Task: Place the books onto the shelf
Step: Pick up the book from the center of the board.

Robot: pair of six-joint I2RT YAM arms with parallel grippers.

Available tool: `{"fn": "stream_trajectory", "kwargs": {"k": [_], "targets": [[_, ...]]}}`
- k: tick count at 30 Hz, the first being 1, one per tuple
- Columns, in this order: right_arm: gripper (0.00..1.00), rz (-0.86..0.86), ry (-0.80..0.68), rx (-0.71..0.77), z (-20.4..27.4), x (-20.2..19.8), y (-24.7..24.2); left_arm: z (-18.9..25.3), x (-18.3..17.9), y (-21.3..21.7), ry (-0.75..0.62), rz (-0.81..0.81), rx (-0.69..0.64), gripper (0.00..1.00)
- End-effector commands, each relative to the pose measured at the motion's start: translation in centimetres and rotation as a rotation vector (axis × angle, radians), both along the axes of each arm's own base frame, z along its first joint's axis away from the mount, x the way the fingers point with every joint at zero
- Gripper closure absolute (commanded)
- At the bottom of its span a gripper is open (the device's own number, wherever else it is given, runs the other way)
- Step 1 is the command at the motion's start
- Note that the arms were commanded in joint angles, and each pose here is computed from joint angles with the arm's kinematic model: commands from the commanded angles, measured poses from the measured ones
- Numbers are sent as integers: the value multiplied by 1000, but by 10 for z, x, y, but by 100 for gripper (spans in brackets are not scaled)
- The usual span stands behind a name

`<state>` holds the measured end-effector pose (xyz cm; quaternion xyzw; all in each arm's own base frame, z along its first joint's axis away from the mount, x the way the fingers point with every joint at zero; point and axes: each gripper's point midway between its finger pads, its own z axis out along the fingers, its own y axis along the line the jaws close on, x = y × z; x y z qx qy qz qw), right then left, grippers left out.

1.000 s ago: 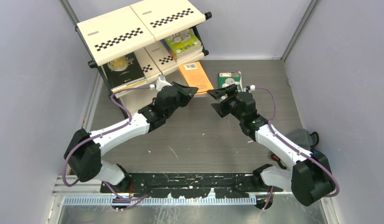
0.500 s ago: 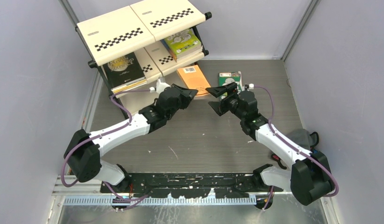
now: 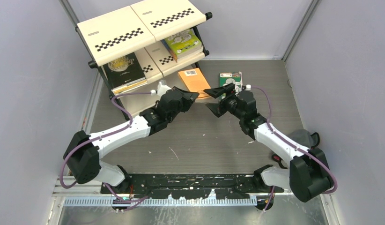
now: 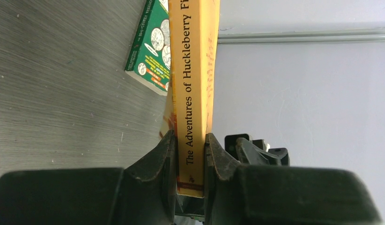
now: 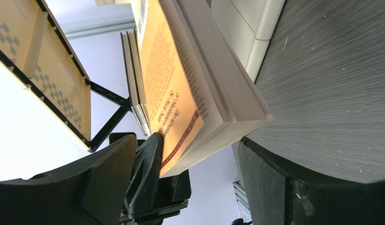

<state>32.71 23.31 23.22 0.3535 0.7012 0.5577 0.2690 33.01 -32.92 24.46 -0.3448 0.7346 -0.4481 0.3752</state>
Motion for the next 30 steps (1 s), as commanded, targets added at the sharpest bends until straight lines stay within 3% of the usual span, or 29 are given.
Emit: {"fn": "stream_trajectory", "kwargs": {"k": [1,30], "targets": [[15,30,-68,65,29,6,11,62,5,-4,-101,27,-134,100],[15,85,-71,106,25,8,50,69,7,-4,-99,22,-173,100]]}}
